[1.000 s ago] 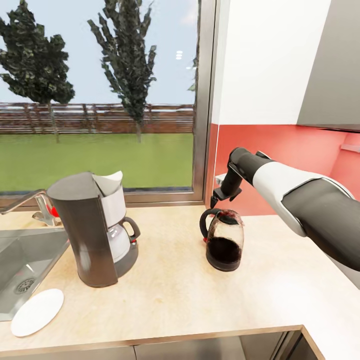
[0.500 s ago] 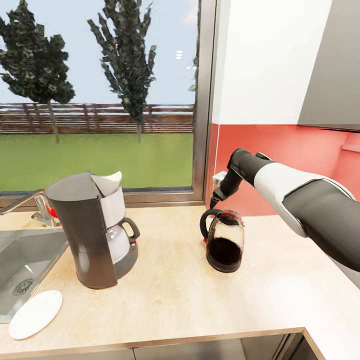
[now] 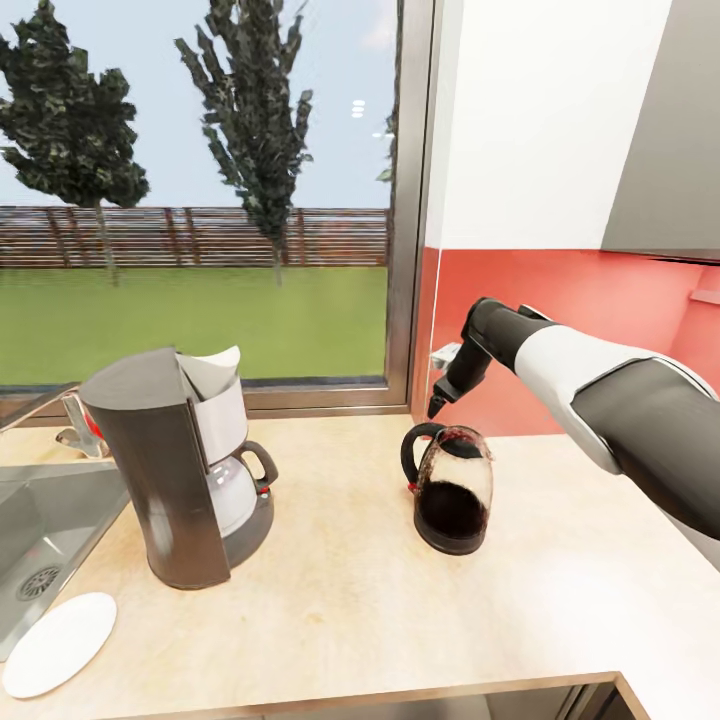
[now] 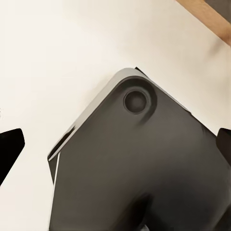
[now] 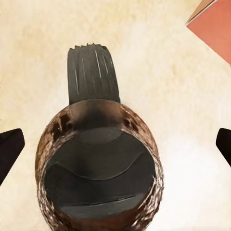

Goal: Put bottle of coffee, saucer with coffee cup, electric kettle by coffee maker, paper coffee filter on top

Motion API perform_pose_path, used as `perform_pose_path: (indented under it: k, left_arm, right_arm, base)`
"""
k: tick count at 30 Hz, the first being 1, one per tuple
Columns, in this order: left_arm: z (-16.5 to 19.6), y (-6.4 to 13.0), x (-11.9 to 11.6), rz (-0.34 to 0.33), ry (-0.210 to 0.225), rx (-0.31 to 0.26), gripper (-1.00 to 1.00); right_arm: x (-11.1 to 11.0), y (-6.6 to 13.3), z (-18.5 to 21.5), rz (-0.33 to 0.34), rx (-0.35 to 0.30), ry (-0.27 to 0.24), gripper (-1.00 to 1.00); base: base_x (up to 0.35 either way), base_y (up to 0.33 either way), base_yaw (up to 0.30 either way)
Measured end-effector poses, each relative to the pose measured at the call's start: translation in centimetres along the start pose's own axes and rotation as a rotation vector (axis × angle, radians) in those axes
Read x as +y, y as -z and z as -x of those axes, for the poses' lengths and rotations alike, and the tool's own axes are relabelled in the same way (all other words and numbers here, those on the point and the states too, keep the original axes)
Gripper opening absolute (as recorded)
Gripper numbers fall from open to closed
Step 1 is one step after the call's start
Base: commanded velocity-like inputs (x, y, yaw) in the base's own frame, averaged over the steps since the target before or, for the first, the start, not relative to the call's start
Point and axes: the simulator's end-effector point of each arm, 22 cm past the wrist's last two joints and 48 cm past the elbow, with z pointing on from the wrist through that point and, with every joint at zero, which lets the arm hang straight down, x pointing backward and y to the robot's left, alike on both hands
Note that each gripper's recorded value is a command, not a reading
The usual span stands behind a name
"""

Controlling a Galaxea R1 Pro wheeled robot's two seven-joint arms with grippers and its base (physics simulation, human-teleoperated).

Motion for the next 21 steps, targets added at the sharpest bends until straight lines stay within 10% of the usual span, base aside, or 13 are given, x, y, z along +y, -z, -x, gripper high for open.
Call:
perform_pose_path:
  k: [21]
  left_arm:
    - [-0.7, -1.9, -0.3, 0.003, 0.002, 0.01, 1.0]
  right_arm:
    - [1.4, -3.3, -1.3, 0.06, 0.017, 0.009, 1.0]
  base:
    - [0.0, 0.0, 0.0]
